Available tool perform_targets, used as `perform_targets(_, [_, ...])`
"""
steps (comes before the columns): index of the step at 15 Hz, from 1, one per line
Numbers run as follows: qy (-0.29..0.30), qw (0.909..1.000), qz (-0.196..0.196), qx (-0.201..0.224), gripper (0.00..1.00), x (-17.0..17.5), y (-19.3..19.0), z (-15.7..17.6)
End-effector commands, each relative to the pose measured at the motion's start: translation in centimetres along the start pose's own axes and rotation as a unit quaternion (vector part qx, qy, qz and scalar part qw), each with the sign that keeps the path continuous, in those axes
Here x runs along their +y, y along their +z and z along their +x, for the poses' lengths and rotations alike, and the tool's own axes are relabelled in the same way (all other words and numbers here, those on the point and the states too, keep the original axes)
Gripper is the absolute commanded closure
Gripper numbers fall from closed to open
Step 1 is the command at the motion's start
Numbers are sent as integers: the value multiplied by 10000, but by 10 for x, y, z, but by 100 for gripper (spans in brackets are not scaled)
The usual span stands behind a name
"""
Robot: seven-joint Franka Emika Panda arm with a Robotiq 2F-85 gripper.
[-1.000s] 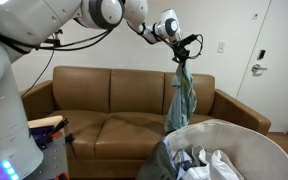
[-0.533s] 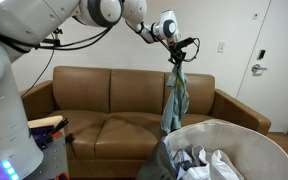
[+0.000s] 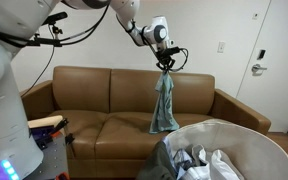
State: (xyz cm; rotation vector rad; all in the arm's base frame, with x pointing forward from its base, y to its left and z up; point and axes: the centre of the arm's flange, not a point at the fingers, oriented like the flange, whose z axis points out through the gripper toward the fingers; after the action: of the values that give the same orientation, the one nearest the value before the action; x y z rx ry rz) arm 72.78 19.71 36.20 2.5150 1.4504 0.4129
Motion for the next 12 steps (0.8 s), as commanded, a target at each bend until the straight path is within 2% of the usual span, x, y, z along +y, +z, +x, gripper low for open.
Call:
perform_targets(1, [-2, 10000, 2, 1, 93, 0, 0, 0])
perform_targets(5, [-1, 10000, 17, -7, 93, 0, 4, 1])
perform_targets(6, [19, 9998, 186, -26, 93, 1, 2, -2])
perform_targets(8, [500, 9977, 248, -395, 93, 9, -16, -30])
perform_targets(9, [828, 9945, 357, -533, 93, 12, -35, -55])
perform_targets(12, [1549, 9827, 185, -998, 93, 22, -74, -101])
